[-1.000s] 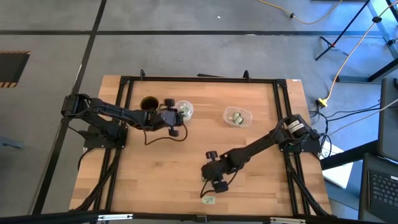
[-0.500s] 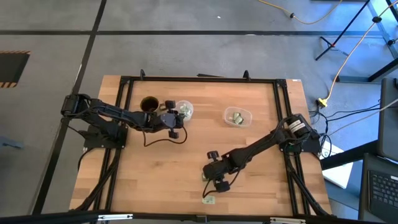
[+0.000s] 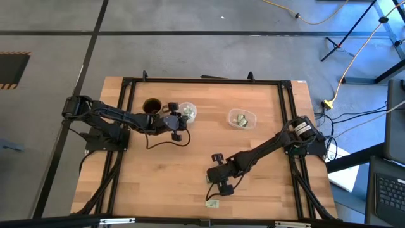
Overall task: Pick and place items into bin
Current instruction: Put the green stevia packet into the left transparent bin
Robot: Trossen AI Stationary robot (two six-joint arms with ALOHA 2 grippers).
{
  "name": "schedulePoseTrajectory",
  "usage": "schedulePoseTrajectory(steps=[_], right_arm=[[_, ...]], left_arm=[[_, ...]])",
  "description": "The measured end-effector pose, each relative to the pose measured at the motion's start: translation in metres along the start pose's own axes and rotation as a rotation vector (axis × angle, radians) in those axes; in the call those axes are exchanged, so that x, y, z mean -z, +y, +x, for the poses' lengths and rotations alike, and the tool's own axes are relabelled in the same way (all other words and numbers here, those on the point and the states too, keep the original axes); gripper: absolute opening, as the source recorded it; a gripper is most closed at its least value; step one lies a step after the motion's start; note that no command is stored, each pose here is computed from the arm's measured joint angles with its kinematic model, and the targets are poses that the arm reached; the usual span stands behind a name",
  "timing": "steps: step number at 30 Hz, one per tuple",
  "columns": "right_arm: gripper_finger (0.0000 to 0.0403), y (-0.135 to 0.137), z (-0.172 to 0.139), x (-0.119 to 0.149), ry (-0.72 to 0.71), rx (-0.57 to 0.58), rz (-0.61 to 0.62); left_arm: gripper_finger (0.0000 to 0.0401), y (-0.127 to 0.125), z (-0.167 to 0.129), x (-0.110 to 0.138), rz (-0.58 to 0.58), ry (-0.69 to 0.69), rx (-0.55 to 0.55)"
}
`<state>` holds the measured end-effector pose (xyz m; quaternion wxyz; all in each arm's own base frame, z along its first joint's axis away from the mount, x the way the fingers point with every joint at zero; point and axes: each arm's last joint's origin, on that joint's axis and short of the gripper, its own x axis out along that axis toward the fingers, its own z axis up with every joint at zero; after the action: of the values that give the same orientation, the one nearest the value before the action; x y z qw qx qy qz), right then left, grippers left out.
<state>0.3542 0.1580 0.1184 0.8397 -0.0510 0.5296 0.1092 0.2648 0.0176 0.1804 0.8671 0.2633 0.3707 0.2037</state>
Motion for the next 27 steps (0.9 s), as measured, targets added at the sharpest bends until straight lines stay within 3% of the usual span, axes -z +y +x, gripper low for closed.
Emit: schedulePoseTrajectory(steps=[8, 15, 19, 27], right_arm=[[0.0003, -0.001, -0.014, -0.007, -0.008, -0.001, 0.006], [0.0002, -0.016, -0.06, -0.023, -0.101, 0.005, 0.046], [0.0001, -0.028, -0.094, -0.023, -0.122, 0.069, 0.079], [0.0001, -0.059, -0.151, 0.0, -0.036, 0.27, 0.228]], left_arm=[[0.0048, 0.0, -0.001, -0.005, -0.005, -0.044, -0.014], [0.0048, -0.003, -0.005, -0.013, 0.034, -0.106, -0.035], [0.0048, -0.003, -0.006, -0.013, 0.033, -0.09, -0.064], [0.0048, -0.003, -0.006, -0.012, 0.034, -0.083, -0.076]])
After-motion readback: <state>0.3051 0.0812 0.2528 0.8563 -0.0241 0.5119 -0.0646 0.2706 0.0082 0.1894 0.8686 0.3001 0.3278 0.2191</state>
